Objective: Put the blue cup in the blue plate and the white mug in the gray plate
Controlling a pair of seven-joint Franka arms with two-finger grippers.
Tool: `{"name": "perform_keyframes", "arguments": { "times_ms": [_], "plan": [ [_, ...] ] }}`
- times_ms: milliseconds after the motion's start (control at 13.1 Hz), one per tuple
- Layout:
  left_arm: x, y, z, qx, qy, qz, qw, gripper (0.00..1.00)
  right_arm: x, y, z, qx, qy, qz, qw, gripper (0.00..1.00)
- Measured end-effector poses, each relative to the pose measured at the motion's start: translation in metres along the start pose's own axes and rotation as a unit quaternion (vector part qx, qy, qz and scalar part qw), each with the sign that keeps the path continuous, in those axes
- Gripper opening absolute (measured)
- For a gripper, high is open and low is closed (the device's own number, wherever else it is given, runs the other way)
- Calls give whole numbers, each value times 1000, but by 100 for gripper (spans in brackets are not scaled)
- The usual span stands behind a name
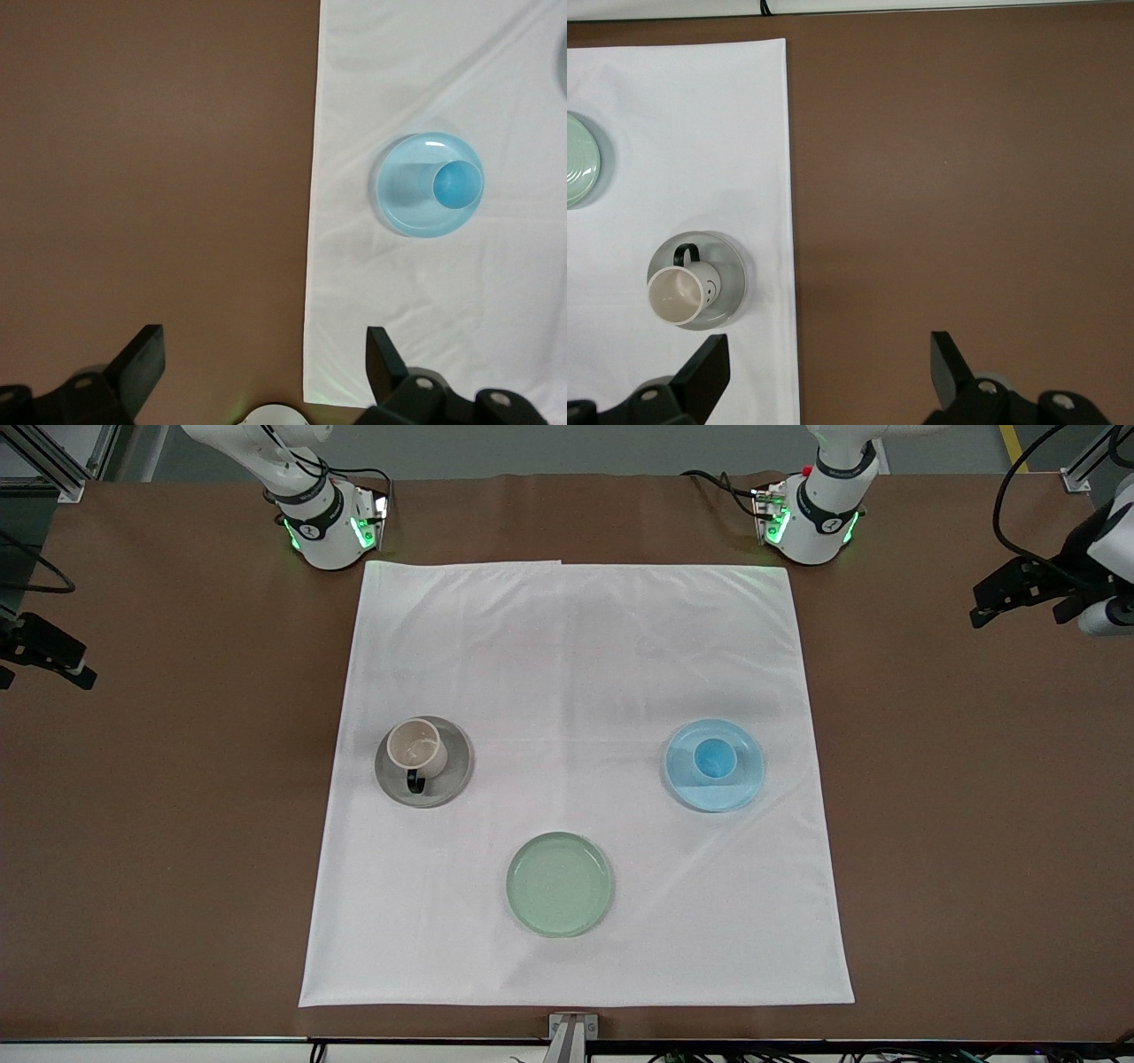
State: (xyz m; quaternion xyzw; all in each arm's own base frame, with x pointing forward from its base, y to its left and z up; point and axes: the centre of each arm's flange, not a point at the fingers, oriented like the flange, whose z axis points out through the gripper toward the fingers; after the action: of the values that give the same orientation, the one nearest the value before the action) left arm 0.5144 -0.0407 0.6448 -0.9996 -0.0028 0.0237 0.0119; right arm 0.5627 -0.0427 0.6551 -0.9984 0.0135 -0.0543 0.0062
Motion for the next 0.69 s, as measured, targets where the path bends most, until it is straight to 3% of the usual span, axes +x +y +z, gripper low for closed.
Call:
{"name": "perform_keyframes", "arguments": {
  "times_ms": [686],
  "plan": [
    [-4, 10, -7, 1, 8, 8, 1000, 100, 2, -2, -5, 0, 6, -2, 1000, 100]
  ]
}}
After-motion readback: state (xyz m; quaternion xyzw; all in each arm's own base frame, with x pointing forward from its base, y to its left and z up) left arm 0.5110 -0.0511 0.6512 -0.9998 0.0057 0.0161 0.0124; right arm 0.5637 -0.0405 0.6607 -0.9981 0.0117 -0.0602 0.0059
